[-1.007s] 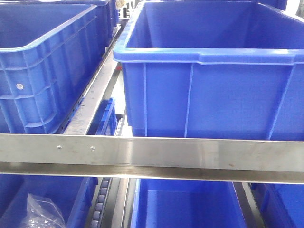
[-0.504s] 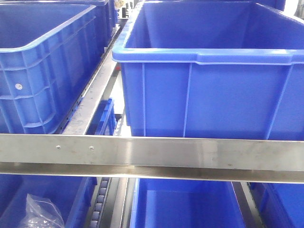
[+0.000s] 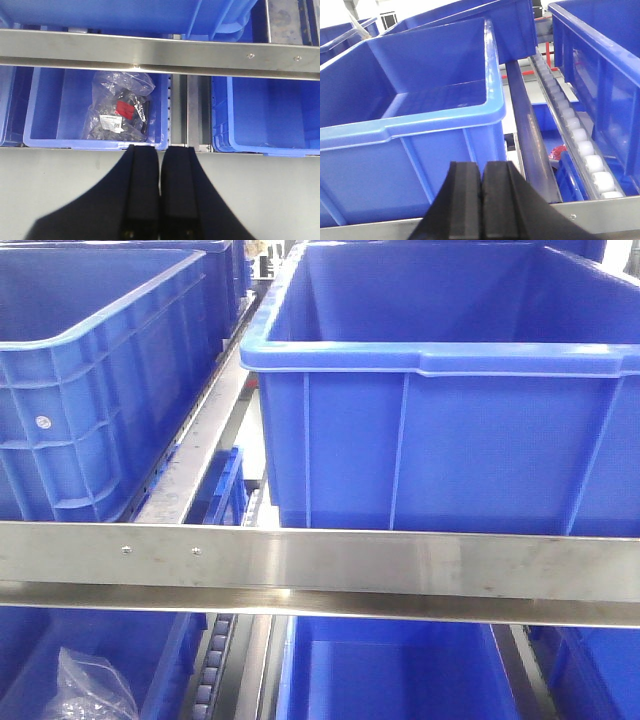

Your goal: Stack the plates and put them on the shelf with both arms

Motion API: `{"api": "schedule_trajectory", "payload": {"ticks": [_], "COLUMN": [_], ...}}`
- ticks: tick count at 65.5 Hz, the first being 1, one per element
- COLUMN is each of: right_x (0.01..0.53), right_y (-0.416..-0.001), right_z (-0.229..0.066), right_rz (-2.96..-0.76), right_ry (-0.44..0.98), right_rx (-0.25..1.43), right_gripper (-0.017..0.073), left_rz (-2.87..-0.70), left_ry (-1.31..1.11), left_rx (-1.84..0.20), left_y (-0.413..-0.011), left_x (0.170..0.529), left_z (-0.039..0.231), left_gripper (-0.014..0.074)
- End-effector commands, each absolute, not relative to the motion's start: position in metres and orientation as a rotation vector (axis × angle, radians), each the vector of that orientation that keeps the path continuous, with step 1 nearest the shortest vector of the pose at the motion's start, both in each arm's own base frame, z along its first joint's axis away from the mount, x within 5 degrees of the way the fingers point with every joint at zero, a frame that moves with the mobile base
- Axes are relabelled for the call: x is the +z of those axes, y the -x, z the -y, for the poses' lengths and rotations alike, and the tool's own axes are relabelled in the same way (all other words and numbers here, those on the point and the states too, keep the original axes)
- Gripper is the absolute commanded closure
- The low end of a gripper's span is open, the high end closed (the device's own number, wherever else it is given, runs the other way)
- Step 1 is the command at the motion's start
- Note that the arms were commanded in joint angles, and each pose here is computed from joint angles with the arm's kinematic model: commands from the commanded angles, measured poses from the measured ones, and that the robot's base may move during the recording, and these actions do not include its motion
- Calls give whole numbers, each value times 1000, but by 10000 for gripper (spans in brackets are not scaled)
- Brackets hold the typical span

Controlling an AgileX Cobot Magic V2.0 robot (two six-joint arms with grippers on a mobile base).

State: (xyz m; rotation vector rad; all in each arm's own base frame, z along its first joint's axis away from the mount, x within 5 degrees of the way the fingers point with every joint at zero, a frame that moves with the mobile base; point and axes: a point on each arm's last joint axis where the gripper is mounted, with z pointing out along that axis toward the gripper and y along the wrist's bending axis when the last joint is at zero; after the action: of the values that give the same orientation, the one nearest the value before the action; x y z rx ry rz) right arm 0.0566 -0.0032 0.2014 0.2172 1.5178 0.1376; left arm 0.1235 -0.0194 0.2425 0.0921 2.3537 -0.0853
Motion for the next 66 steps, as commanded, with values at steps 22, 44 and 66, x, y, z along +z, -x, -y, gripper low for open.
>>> {"api": "schedule_trajectory", "payload": {"ticks": [22, 44, 66], "right_x": [211, 211, 211], "right_y": [-54, -54, -54], "right_z": [3, 3, 3], "right_rz": [-1407, -1407, -1408], "right_ry": [-203, -203, -203], "right_rx": [138, 138, 138], "right_gripper": [511, 511, 511], "left_rz": [-2267, -2267, -2203], "left_ry": [-99, -99, -122], "left_rx": [-107, -107, -122], "left_y": [-128, -128, -120], "left_x": [255, 255, 263], "left_z": [22, 22, 22], "left_gripper": [512, 512, 512]}}
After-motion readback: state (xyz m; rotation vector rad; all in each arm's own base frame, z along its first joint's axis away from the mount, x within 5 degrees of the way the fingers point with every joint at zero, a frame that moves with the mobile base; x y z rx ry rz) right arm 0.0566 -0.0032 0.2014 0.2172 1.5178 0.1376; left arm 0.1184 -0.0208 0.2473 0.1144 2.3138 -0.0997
